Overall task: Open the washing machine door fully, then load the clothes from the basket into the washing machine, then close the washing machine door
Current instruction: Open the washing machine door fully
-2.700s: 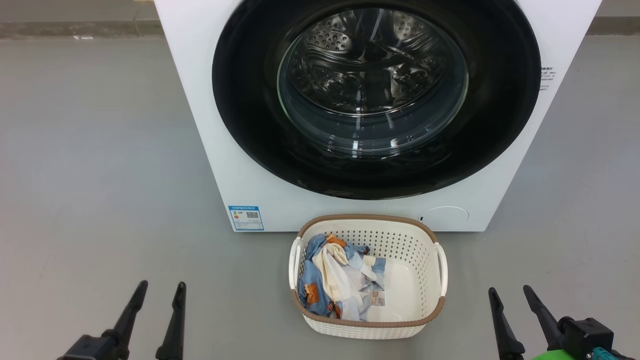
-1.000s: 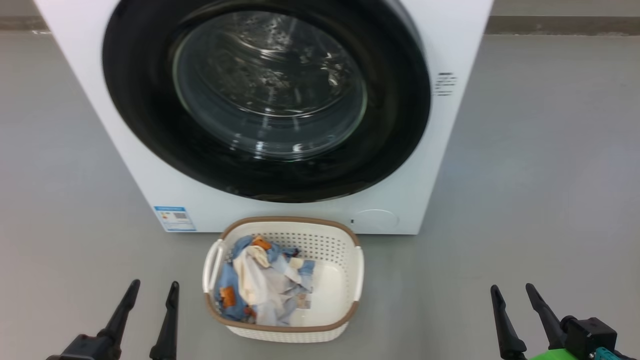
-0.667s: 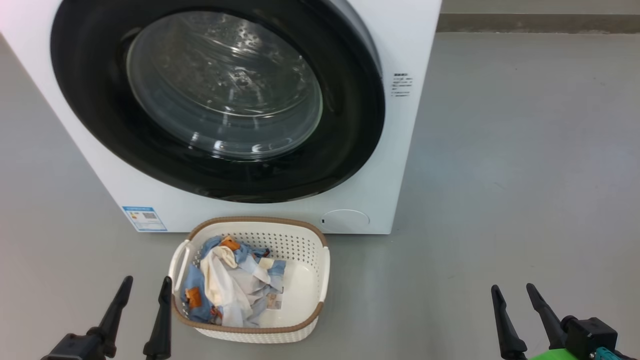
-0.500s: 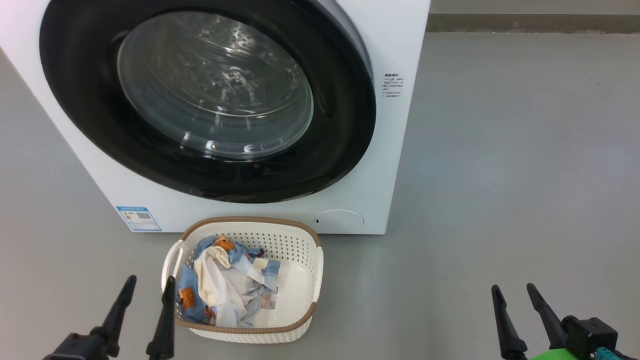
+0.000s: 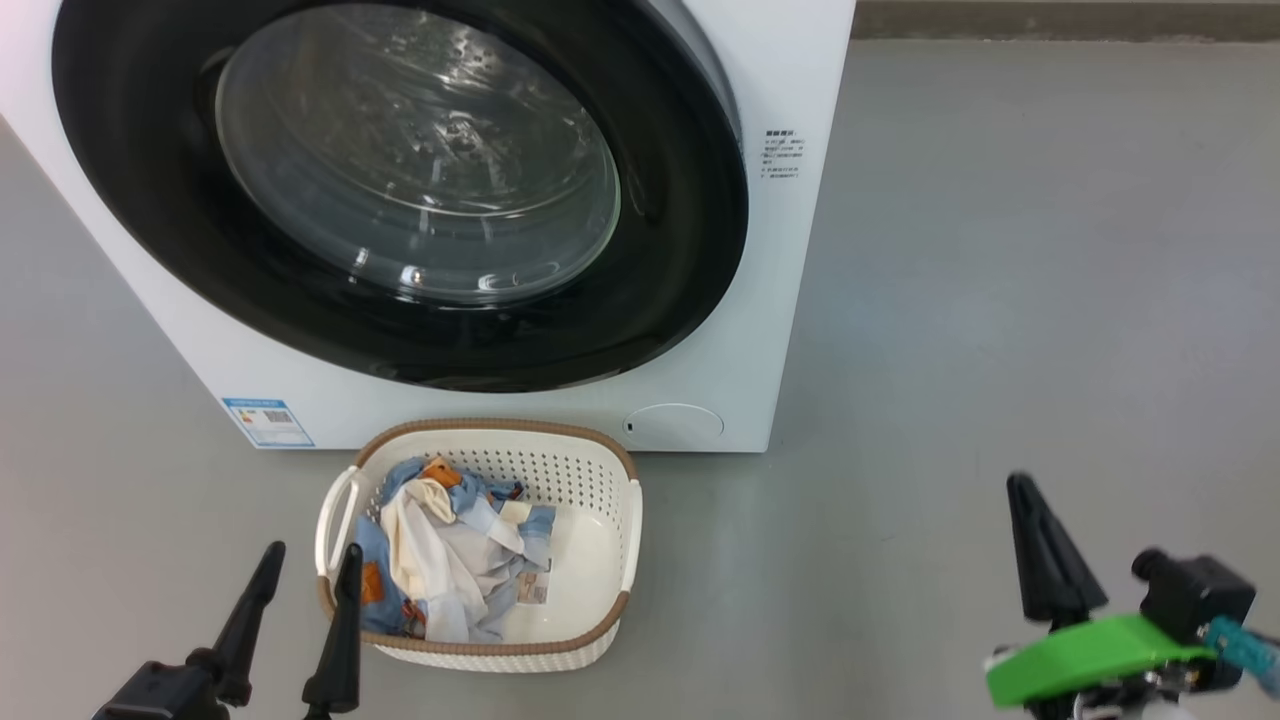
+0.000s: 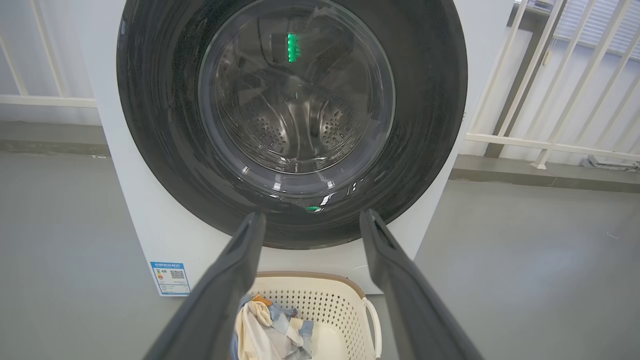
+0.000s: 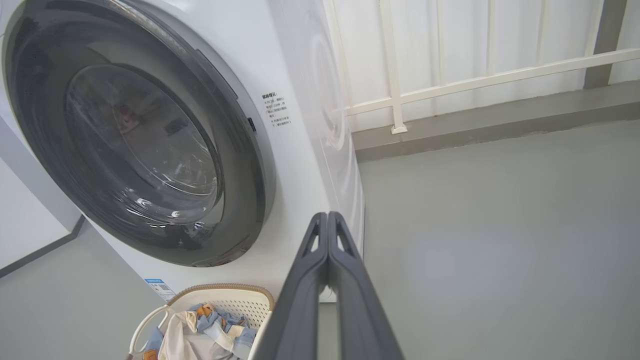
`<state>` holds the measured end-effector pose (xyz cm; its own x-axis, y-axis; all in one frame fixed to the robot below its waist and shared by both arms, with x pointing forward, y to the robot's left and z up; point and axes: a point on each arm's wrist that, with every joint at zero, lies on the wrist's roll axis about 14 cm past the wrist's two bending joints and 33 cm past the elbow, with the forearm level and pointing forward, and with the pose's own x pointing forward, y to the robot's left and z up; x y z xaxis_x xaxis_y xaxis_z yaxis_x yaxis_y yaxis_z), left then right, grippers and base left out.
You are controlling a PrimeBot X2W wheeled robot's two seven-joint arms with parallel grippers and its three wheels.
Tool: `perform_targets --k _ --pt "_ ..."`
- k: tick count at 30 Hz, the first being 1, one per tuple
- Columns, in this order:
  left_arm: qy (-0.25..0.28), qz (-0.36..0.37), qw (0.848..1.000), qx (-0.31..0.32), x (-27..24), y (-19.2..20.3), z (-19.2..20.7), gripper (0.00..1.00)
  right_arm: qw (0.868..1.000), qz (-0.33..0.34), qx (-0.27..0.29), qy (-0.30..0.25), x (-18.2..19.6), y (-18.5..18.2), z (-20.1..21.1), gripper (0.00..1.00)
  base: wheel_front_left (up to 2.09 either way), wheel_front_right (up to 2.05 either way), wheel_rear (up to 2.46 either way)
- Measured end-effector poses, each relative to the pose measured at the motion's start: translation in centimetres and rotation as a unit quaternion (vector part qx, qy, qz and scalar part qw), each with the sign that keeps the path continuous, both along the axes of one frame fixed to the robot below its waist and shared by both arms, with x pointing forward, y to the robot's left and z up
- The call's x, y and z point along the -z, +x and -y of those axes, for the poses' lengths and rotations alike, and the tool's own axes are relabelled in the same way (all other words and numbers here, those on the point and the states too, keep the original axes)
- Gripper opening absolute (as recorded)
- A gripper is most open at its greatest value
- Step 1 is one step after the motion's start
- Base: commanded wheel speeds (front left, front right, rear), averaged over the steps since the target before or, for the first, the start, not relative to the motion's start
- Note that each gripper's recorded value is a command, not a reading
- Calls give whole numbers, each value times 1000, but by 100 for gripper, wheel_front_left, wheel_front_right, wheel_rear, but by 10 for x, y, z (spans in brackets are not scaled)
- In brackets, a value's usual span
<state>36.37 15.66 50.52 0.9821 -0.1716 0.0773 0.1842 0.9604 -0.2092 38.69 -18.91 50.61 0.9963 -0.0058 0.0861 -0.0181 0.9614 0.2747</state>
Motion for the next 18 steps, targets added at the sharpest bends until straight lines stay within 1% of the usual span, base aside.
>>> perform_targets --k 4,5,11,14,15,18 --pt "-4 -3 1000 1 1 1 1 100 999 31 -1 25 -21 18 -1 0 0 0 0" --pt "-4 -3 1000 1 1 1 1 100 999 31 -1 25 -21 18 -1 0 0 0 0" --pt "-9 -1 1000 3 0 8 2 100 992 105 1 71 -72 52 0 0 0 0 0" --pt "-13 4 1000 5 -3 14 4 100 985 140 0 97 -97 69 2 0 0 0 0" --pt "-14 5 1000 4 -4 17 3 100 979 163 -4 120 -112 80 0 0 0 0 0" --pt "-17 3 1000 3 -3 20 3 100 969 194 -12 154 -136 96 -3 0 0 0 0"
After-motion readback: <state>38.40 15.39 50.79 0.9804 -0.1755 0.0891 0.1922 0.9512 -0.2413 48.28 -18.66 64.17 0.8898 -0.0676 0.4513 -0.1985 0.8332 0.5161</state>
